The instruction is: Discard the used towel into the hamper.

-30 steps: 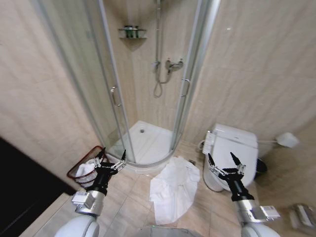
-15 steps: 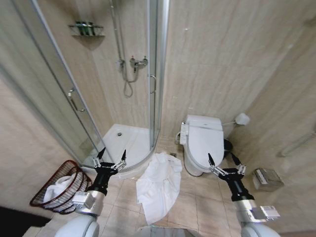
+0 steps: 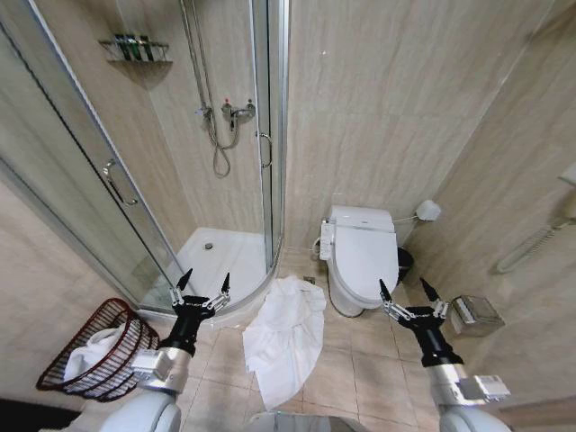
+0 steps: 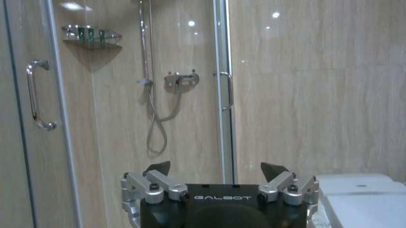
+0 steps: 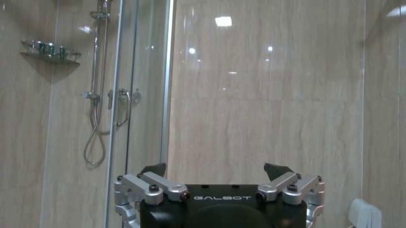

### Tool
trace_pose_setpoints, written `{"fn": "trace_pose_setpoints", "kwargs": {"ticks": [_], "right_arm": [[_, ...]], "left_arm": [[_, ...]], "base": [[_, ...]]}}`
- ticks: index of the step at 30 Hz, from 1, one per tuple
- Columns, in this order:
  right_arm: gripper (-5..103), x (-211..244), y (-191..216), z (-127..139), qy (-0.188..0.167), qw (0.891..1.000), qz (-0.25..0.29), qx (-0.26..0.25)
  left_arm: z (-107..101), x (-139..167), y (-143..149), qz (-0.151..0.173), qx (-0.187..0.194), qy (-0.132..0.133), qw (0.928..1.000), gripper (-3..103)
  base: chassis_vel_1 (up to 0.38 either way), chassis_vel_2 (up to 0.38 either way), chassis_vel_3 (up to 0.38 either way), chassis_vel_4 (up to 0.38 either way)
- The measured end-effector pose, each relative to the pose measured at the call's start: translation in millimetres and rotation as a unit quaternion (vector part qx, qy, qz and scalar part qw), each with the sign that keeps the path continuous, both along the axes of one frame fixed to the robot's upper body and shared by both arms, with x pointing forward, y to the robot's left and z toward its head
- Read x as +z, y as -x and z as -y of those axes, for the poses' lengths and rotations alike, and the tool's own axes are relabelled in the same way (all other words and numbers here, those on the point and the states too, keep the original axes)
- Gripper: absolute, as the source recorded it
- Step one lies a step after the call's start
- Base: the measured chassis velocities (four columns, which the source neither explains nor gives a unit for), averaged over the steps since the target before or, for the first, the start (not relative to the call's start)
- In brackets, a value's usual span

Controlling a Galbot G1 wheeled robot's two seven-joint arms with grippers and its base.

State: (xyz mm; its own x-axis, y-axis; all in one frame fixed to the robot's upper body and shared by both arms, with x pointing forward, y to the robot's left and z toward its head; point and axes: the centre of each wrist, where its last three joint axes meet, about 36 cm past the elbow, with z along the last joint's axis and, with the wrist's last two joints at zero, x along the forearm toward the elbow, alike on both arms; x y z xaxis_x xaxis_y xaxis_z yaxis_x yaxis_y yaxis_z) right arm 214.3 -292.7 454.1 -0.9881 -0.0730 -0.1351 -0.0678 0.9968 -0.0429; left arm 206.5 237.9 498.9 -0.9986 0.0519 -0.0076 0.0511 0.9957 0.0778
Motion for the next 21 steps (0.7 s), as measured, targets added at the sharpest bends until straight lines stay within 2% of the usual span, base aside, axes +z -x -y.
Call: {"fn": "trace_pose_setpoints", "kwargs": {"ticks": [21], "right_arm": [[100, 0.0, 0.0, 0.0, 0.0, 1.0, 0.0, 0.0]], "left_arm": [[0.0, 0.0, 0.0, 0.0, 0.0, 0.0, 1.0, 93]], "base": [[0.0, 0.0, 0.0, 0.0]]}}
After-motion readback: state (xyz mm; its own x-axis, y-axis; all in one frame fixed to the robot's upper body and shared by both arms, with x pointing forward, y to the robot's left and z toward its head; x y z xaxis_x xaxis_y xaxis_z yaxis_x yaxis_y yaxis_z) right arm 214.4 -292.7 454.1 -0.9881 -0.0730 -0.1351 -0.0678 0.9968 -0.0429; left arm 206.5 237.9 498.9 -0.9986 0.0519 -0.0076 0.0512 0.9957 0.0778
